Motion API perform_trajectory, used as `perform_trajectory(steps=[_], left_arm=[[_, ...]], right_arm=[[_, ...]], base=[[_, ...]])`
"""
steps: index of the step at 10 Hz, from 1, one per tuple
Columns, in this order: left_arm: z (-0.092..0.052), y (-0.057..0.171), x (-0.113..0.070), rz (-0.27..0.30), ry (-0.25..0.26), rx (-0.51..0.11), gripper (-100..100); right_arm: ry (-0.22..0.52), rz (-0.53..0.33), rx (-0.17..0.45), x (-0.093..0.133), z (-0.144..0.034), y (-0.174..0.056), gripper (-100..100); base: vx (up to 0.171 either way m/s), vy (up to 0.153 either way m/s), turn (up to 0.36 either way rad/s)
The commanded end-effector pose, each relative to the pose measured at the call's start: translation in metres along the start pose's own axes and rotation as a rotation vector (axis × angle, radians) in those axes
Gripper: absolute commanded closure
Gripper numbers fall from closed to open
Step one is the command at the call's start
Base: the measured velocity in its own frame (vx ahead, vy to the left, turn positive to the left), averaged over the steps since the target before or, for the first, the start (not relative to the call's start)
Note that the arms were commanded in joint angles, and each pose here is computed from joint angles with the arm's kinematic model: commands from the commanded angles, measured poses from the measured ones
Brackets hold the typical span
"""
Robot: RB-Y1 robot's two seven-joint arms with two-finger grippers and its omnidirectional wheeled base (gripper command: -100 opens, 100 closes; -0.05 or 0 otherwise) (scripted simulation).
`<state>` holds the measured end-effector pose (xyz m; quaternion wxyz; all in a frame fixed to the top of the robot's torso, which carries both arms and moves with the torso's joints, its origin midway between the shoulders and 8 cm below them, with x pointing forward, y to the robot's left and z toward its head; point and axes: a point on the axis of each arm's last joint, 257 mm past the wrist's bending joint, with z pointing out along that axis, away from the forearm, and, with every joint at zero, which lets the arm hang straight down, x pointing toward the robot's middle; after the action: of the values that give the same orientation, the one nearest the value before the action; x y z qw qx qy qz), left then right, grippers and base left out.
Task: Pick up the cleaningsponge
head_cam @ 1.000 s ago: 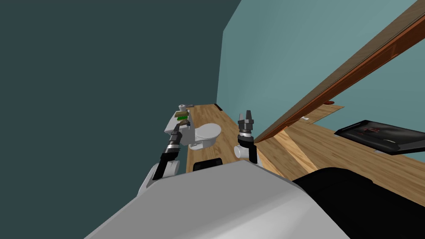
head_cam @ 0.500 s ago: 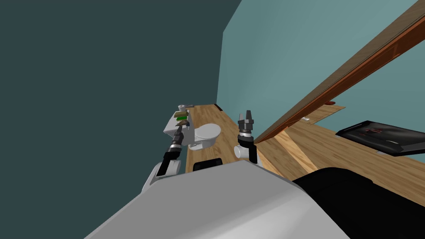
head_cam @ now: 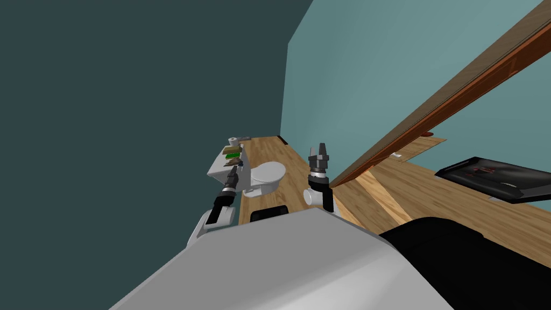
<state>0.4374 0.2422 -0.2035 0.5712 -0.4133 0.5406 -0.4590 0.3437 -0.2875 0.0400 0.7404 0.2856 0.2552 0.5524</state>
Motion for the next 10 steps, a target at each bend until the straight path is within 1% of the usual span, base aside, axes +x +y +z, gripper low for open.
perform_trajectory(steps=[1, 3, 4, 6, 8, 9, 10], left_arm=[[0.001, 0.011, -0.004, 0.016, -0.007, -0.036, -100], [0.0, 0.037, -0.018, 0.064, -0.023, -0.105, -100], [-0.001, 0.044, -0.022, 0.077, -0.028, -0.122, -100], [-0.005, 0.072, -0.037, 0.114, -0.06, -0.198, -100], [-0.007, 0.084, -0.039, 0.103, -0.084, -0.231, -100], [-0.005, 0.082, -0.039, 0.104, -0.075, -0.222, -100], [-0.005, 0.082, -0.039, 0.104, -0.077, -0.224, 0]], right_arm=[[0.0, 0.0, 0.0, 0.0, 0.0, 0.0, 0], [0.0, 0.0, 0.0, 0.0, 0.0, 0.0, 0], [0.0, 0.0, 0.0, 0.0, 0.0, 0.0, 0], [0.0, 0.0, 0.0, 0.0, 0.0, 0.0, 0], [0.0, 0.0, 0.0, 0.0, 0.0, 0.0, 0], [0.0, 0.0, 0.0, 0.0, 0.0, 0.0, 0], [0.0, 0.0, 0.0, 0.0, 0.0, 0.0, 0]], base=[[0.103, -0.037, -0.011], [0.142, -0.05, -0.023], [0.164, -0.072, -0.01], [0.181, -0.075, -0.017], [0.129, -0.072, -0.007], [0.038, -0.021, 0.0], [0.007, -0.006, 0.002]])
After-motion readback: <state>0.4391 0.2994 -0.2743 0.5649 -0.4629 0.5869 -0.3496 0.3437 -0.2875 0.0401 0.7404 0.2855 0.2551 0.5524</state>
